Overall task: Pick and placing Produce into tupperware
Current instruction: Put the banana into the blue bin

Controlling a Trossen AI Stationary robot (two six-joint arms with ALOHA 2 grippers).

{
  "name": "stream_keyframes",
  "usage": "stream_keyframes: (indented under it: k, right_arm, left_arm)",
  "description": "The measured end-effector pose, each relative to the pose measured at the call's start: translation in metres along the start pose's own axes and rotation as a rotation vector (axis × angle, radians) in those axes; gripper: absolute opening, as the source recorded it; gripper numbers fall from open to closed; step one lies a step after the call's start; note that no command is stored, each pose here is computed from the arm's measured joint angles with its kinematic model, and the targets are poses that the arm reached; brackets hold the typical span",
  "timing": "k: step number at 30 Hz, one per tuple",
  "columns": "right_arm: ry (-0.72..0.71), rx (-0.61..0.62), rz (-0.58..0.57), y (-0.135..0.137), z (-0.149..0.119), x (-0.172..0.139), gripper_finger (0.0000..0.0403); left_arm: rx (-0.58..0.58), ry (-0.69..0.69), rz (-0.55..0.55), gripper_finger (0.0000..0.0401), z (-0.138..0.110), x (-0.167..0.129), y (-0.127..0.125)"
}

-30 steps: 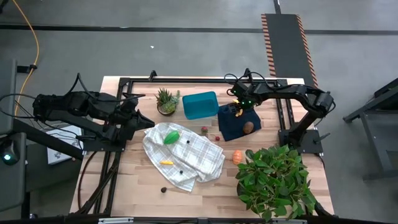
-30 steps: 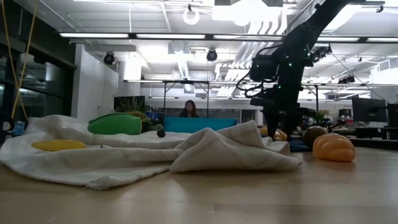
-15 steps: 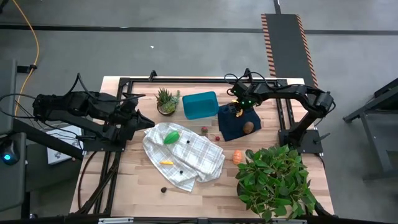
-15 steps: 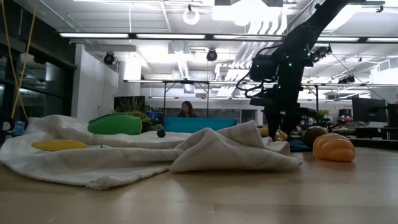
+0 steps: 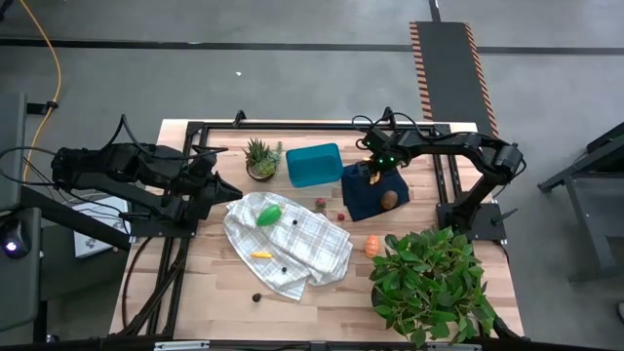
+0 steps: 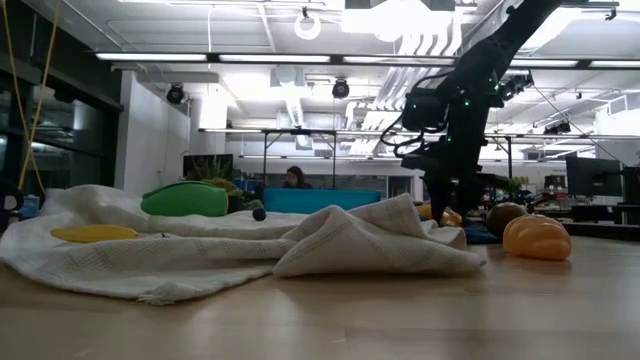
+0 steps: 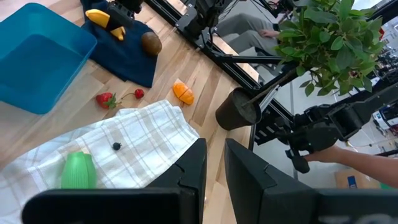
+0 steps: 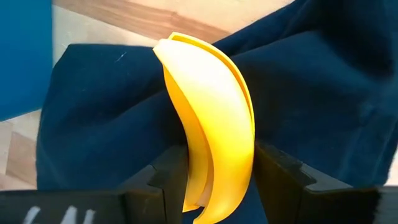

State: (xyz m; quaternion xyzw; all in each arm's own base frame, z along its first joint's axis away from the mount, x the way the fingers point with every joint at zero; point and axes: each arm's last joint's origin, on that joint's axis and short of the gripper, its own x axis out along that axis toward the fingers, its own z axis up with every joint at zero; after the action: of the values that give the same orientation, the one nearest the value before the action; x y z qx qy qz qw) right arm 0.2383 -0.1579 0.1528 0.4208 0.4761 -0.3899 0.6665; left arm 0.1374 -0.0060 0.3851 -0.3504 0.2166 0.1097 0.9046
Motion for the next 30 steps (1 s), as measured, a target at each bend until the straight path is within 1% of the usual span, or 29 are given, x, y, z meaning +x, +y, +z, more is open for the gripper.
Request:
stream_keyframes:
  k: [14,21,30]
  right_arm:
    - [-0.005,0.003,0.012,0.002,0.003,-0.003,0.0149]
    - [-0.069,-0.022,0.055,0.016,0.019,-0.019,0.0149]
    - [-0.098,-0.064,0.079,0.029,0.035,-0.045,0.0149]
  left_arm:
    - [0.017,0.000,0.000,0.0046,0.000,0.000,0.000]
    - [0.019,0.000,0.000,0.0046,0.000,0.000,0.000]
    - [0.020,0.007,0.006,0.0046,-0.001,0.000,0.001]
